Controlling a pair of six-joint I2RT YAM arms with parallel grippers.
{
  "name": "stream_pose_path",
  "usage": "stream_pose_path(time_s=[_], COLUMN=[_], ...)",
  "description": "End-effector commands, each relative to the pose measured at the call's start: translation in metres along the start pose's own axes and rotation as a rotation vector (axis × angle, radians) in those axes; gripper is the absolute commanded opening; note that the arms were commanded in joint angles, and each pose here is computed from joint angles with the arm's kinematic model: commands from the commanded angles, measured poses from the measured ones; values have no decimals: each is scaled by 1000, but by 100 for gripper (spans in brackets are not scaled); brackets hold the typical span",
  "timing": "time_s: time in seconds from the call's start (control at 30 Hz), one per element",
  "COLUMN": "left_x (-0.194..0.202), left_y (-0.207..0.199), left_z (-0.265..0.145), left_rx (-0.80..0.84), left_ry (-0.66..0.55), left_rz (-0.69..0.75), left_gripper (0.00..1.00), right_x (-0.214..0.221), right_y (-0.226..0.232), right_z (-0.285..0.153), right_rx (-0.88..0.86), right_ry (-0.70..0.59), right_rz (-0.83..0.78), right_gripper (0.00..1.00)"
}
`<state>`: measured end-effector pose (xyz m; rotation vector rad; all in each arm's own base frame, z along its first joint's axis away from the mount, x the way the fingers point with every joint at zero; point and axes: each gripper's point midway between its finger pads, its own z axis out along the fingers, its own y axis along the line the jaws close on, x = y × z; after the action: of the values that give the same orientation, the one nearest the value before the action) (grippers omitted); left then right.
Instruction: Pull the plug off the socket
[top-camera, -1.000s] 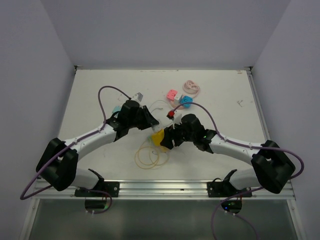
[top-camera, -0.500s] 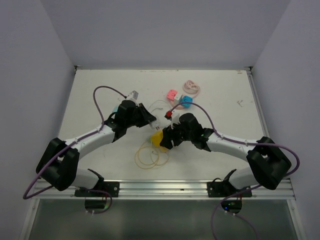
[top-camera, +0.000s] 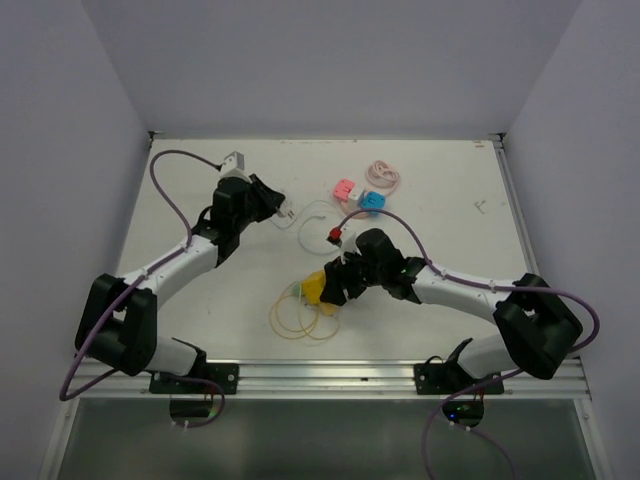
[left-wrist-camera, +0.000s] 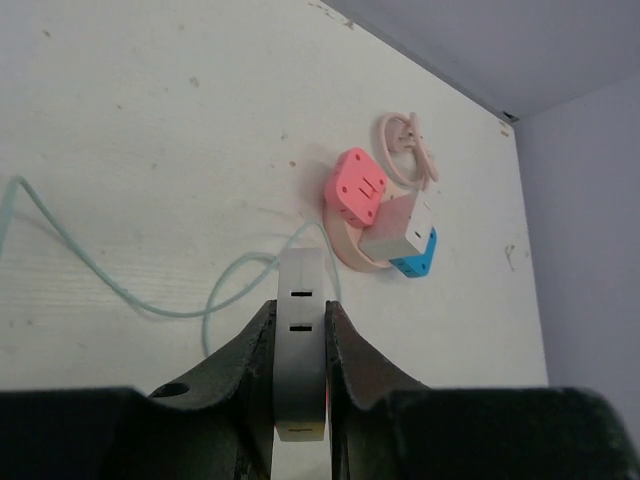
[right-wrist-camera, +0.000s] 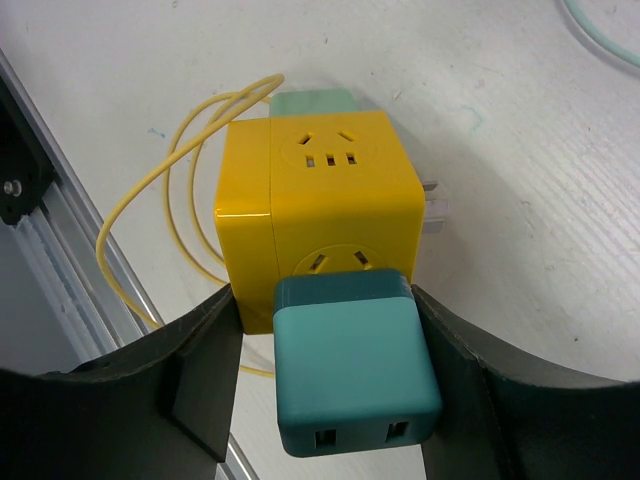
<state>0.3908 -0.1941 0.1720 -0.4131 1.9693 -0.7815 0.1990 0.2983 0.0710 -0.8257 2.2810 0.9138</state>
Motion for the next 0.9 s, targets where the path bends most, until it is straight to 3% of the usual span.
stream_pose_path(time_s=[0.0,0.33,0.5,0.6,0.87], left_x=[-34,-16,-5,0,9], left_y=[18,102,130,137,137], left_z=[6,-1,-3,1,3], left_rx=[-112,-455,-545,-563,-547], left_ry=[-54,114,157,177,220], left_rz=[136,323,388,399,396], left_gripper=[0,11,17,23,51], right_x=[5,-9,-8,-8,2], right_y=[-8,-35,-41,-40,-46], right_z=[-9,-22,-23,-21,-13], right_rx=[78,112,108,74,67], right_ry=[25,-18,-25,-24,-4], right_rz=[57,378,467,516,622], right_gripper=[0,0,0,0,0])
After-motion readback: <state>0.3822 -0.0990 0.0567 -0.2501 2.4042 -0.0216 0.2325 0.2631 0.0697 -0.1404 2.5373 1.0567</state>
